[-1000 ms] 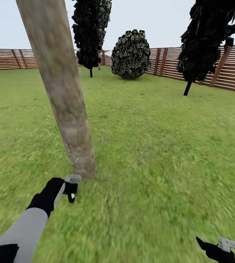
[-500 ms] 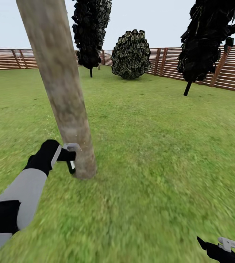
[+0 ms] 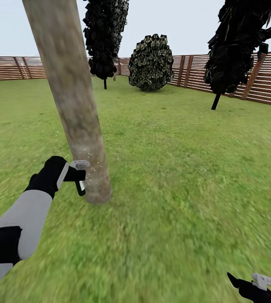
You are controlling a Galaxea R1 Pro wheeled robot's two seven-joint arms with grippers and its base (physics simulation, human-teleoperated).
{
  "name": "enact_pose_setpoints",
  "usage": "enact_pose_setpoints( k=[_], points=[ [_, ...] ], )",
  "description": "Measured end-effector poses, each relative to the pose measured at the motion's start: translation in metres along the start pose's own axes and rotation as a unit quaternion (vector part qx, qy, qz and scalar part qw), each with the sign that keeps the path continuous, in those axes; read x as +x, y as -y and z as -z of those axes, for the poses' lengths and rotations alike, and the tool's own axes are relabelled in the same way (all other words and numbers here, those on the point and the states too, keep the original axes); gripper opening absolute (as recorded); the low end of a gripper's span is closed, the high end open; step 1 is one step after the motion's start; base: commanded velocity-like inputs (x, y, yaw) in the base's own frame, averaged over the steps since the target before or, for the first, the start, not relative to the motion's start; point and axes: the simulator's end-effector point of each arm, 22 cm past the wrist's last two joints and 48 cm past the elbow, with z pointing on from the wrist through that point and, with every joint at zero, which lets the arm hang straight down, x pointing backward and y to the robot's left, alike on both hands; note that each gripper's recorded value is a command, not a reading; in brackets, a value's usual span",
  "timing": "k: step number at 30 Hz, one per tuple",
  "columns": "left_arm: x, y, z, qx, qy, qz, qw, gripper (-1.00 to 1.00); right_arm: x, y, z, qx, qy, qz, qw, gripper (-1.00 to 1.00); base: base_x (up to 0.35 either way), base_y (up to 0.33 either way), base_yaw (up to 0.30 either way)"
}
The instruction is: In the garden, pick up the pesticide atomizer on the floor and spray pesticide onto both trees until each tree trunk is fully covered.
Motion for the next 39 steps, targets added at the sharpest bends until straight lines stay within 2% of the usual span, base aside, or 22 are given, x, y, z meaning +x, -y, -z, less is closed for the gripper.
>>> enact_pose_setpoints(
  k=[2, 4, 8, 14, 18, 20, 24, 30, 32, 36, 39],
  points=[
    [-0.003, 0.001, 0.002, 0.0, 0.003, -0.001, 1.0, -1.0, 0.0, 0.0, 0.0, 0.0, 0.0, 0.0, 1.0, 1.0, -0.002, 0.0, 0.0],
    [-0.034, 0.001, 0.019, -0.004, 0.032, -0.004, 0.9995, -1.0, 0.0, 0.0, 0.0, 0.0, 0.0, 0.0, 1.0, 1.0, 0.0, 0.0, 0.0],
    [-0.082, -0.001, 0.051, -0.007, 0.071, -0.005, 0.9974, -1.0, 0.0, 0.0, 0.0, 0.0, 0.0, 0.0, 1.0, 1.0, 0.0, 0.0, 0.0],
    [-0.112, 0.001, 0.073, -0.006, 0.093, -0.005, 0.9956, -1.0, 0.0, 0.0, 0.0, 0.0, 0.0, 0.0, 1.0, 1.0, 0.0, 0.0, 0.0],
    [-0.105, -0.005, 0.068, -0.012, 0.085, -0.005, 0.9963, -1.0, 0.0, 0.0, 0.0, 0.0, 0.0, 0.0, 1.0, 1.0, 0.0, 0.0, 0.0],
    [-0.101, -0.02, 0.067, -0.024, 0.082, -0.003, 0.9964, -1.0, 0.0, 0.0, 0.0, 0.0, 0.0, 0.0, 1.0, 1.0, 0.0, 0.0, 0.0],
    [-0.083, -0.068, 0.06, -0.055, 0.056, 0.012, 0.9968, -1.0, 0.0, 0.0, 0.0, 0.0, 0.0, 0.0, 1.0, 1.0, 0.0, 0.0, 0.0],
    [-0.078, -0.068, 0.057, -0.052, 0.05, 0.013, 0.9973, -1.0, 0.0, 0.0, 0.0, 0.0, 0.0, 0.0, 1.0, 1.0, 0.0, 0.0, 0.0],
    [-0.067, -0.067, 0.049, -0.057, 0.04, 0.004, 0.9976, -1.0, 0.0, 0.0, 0.0, 0.0, 0.0, 0.0, 1.0, 1.0, 0.0, 0.0, 0.0],
    [-0.012, -0.071, 0.016, -0.062, -0.003, -0.006, 0.998, -1.0, 0.0, 0.0, 0.0, 0.0, 0.0, 0.0, 1.0, 1.0, 0.0, 0.0, 0.0],
    [0.005, -0.076, 0.009, -0.067, -0.015, -0.007, 0.9976, -1.0, 0.0, 0.0, 0.0, 0.0, 0.0, 0.001, 1.0, 1.0, 0.0, 0.0, 0.0]
  ],
)
